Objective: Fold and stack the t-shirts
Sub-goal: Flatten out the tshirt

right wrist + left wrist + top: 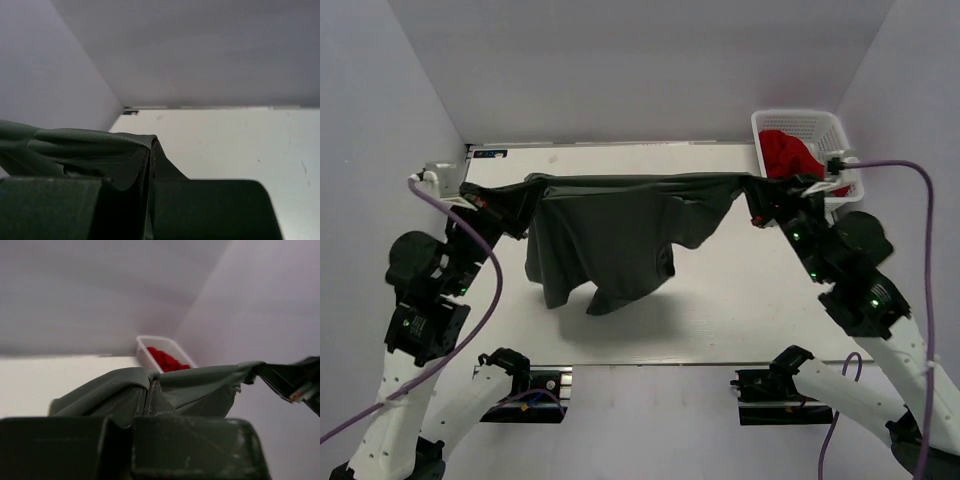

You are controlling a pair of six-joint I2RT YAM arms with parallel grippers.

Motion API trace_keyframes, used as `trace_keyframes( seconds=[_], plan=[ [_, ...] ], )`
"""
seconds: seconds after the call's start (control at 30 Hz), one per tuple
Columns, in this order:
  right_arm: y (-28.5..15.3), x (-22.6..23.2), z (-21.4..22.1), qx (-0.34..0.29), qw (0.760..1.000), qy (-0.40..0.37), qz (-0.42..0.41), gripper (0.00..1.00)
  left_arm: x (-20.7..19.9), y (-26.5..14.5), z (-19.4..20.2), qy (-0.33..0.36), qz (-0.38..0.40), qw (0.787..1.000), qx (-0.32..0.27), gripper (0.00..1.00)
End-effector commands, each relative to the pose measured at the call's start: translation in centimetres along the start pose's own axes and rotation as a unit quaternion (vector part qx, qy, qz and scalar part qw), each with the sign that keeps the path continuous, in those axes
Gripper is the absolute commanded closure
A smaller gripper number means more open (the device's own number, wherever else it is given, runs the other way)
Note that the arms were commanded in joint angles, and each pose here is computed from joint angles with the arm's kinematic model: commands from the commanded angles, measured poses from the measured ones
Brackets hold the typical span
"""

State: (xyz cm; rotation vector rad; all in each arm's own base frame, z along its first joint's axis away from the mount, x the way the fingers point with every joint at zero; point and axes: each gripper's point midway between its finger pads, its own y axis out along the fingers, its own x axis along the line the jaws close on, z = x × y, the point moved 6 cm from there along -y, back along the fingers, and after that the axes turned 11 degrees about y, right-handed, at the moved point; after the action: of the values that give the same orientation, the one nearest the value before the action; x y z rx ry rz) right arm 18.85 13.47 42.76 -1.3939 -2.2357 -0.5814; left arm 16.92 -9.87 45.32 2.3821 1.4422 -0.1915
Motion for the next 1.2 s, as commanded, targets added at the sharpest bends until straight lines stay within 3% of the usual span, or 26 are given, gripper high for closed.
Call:
trace_keyframes(
  seconds=[0.0, 0.13, 0.37, 0.57, 0.67, 0.73, 0.77, 0.83, 0.9, 0.93, 0.97, 1.0, 1.03, 1.07, 1.1, 1.13, 1.17],
  plan=[
    [-3.2, 1.8, -4.5, -0.057, 0.997, -0.013, -0.048, 1.00, -2.7, -2.5, -4.4, 0.034, 0.081, 0.994, -0.058, 1.00],
    [-6.0, 3.8, -6.7, -0.068, 0.991, -0.014, -0.117, 1.00, -4.2, -5.4, -7.7, 0.037, 0.102, 0.988, -0.111, 1.00],
    [-10.0, 6.8, -9.6, -0.065, 0.976, -0.017, -0.208, 1.00, -6.1, -8.9, -10.7, 0.036, 0.137, 0.979, -0.149, 1.00],
    [-8.8, 6.0, -9.8, -0.083, 0.982, -0.024, -0.167, 1.00, -5.9, -6.9, -10.2, 0.020, 0.137, 0.982, -0.125, 1.00],
    [-3.6, 4.6, -7.8, -0.063, 0.993, -0.037, -0.091, 1.00, -4.3, -2.6, -8.0, 0.004, 0.100, 0.991, -0.089, 1.00],
    [-0.8, 2.2, -7.4, -0.089, 0.995, -0.038, 0.014, 1.00, -2.4, 0.7, -5.5, -0.005, 0.054, 0.997, -0.055, 1.00],
    [3.5, 0.9, -4.6, -0.054, 0.995, -0.060, 0.060, 1.00, -1.0, 3.8, -3.0, -0.011, 0.023, 1.000, -0.014, 1.00],
    [6.3, -1.3, -3.5, -0.061, 0.984, -0.080, 0.145, 1.00, 2.0, 7.5, 1.4, -0.020, -0.053, 0.998, 0.036, 1.00],
    [12.0, -4.9, 1.4, -0.010, 0.969, -0.105, 0.221, 1.00, 5.6, 12.1, 8.1, -0.025, -0.122, 0.984, 0.125, 1.00],
    [13.2, -5.6, 0.9, -0.015, 0.967, -0.100, 0.235, 1.00, 7.0, 13.4, 10.8, -0.022, -0.147, 0.977, 0.152, 1.00],
    [15.7, -8.4, 3.4, 0.021, 0.958, -0.110, 0.265, 1.00, 8.0, 14.7, 13.1, -0.021, -0.160, 0.971, 0.177, 0.90],
    [18.0, -9.8, 5.6, 0.052, 0.958, -0.089, 0.267, 1.00, 10.2, 16.6, 18.0, -0.015, -0.194, 0.953, 0.232, 0.75],
    [19.8, -13.6, 7.4, 0.081, 0.948, -0.089, 0.295, 1.00, 11.2, 17.3, 20.3, -0.012, -0.210, 0.942, 0.262, 0.56],
    [20.9, -13.8, 7.3, 0.084, 0.948, -0.079, 0.295, 1.00, 11.7, 18.8, 20.8, -0.008, -0.222, 0.937, 0.269, 0.20],
    [23.3, -16.3, 10.2, 0.119, 0.938, -0.077, 0.316, 1.00, 13.2, 19.5, 22.0, 0.000, -0.254, 0.925, 0.284, 0.10],
    [23.4, -18.0, 10.7, 0.154, 0.929, -0.078, 0.327, 0.99, 14.5, 19.7, 25.8, 0.009, -0.268, 0.901, 0.340, 0.01],
    [23.9, -18.8, 11.5, 0.168, 0.925, -0.076, 0.333, 0.86, 14.9, 21.1, 25.1, 0.008, -0.272, 0.902, 0.336, 0.01]
  ],
)
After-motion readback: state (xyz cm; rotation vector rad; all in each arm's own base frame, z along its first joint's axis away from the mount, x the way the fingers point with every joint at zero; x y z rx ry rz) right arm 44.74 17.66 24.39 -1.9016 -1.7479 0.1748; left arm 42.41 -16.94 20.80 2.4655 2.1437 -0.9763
